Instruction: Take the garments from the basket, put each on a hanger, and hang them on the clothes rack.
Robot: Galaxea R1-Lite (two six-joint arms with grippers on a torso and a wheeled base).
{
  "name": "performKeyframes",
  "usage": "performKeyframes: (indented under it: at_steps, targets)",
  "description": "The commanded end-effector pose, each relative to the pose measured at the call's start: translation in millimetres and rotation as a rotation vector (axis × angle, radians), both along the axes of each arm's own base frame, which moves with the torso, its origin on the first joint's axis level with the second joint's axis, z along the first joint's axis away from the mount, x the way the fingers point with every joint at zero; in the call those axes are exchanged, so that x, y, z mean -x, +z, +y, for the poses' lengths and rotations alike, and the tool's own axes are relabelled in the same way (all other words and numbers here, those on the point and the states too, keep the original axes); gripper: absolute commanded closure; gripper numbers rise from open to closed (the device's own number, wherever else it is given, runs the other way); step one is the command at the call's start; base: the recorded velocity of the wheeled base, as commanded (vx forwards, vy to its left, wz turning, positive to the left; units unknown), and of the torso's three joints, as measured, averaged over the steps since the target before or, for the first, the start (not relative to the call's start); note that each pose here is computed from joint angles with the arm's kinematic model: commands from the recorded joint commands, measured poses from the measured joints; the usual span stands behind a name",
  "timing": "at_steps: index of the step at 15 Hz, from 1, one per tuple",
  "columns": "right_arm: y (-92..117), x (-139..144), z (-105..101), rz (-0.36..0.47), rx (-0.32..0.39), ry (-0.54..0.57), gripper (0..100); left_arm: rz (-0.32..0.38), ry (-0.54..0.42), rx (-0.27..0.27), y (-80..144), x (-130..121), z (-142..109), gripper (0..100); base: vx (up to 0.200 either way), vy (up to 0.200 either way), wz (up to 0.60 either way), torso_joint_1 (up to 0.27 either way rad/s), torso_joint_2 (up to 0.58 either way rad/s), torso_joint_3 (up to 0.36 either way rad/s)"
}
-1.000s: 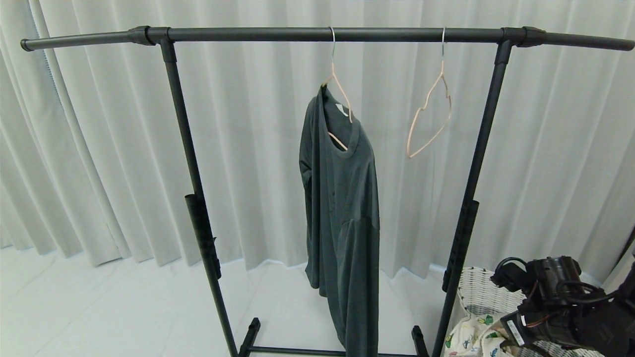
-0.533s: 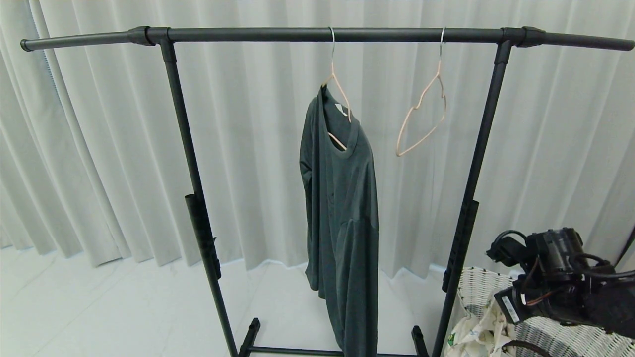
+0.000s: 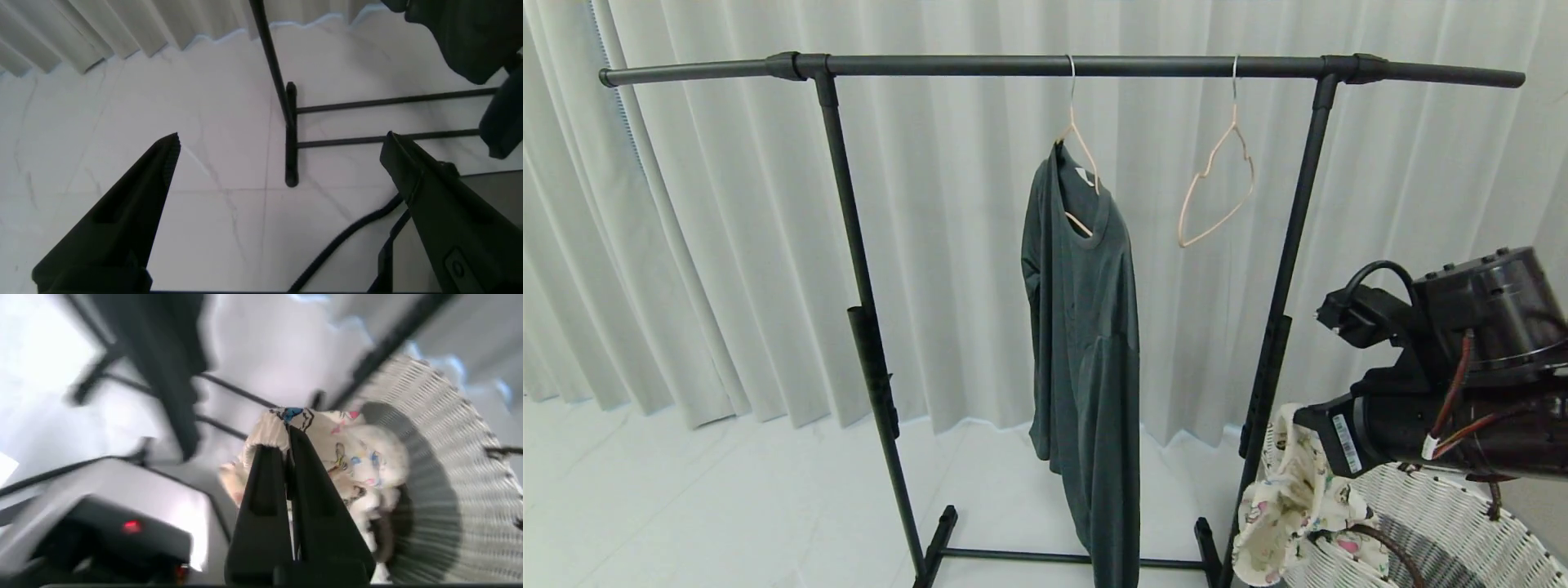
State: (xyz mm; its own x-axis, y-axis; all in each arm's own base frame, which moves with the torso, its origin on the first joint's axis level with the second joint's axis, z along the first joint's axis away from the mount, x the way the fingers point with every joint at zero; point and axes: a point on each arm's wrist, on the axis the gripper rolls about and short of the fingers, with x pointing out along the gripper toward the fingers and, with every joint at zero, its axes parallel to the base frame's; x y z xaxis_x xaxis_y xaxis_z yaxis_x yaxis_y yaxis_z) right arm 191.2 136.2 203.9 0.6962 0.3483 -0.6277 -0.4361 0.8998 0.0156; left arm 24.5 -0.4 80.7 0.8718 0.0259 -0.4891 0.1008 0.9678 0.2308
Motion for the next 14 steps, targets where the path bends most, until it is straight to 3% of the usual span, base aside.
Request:
performKeyframes:
  at_steps: [1,5,8,10,11,12,14]
  targets:
    - [25,23,13,-0.052,-0.074,0.086,100,-0.001,0.002,0.002,0,0,0,0,-0.2,0.0,0.0,0.002,0.0,0.002]
    - [29,32,48,-0.024,-0.116,0.185,100,-0.009,0.003,0.018,0,1,0,0,-0.2,0.0,0.0,0.0,0.0,0.004]
    - [39,21,82,-0.023,-0.167,0.212,100,-0.035,-0.03,0.043,0,3,0,0,0.0,0.0,0.0,0.0,0.0,0.0]
    - [45,13,101,-0.036,-0.189,0.226,100,-0.09,-0.124,0.071,1,8,-1,0,0.0,0.0,0.0,0.0,0.0,0.0]
    - [51,9,114,-0.051,-0.207,0.243,100,-0.138,-0.265,0.123,2,13,-1,0,0.0,0.0,0.0,0.0,0.0,0.0]
    - [53,7,119,-0.058,-0.216,0.246,100,-0.155,-0.302,0.133,3,15,-1,0,0.0,0.0,0.0,0.0,0.0,0.0]
    - [64,5,139,-0.085,-0.251,0.277,100,-0.236,-0.347,0.166,28,14,-3,0,0.0,0.0,0.0,0.0,0.0,0.0]
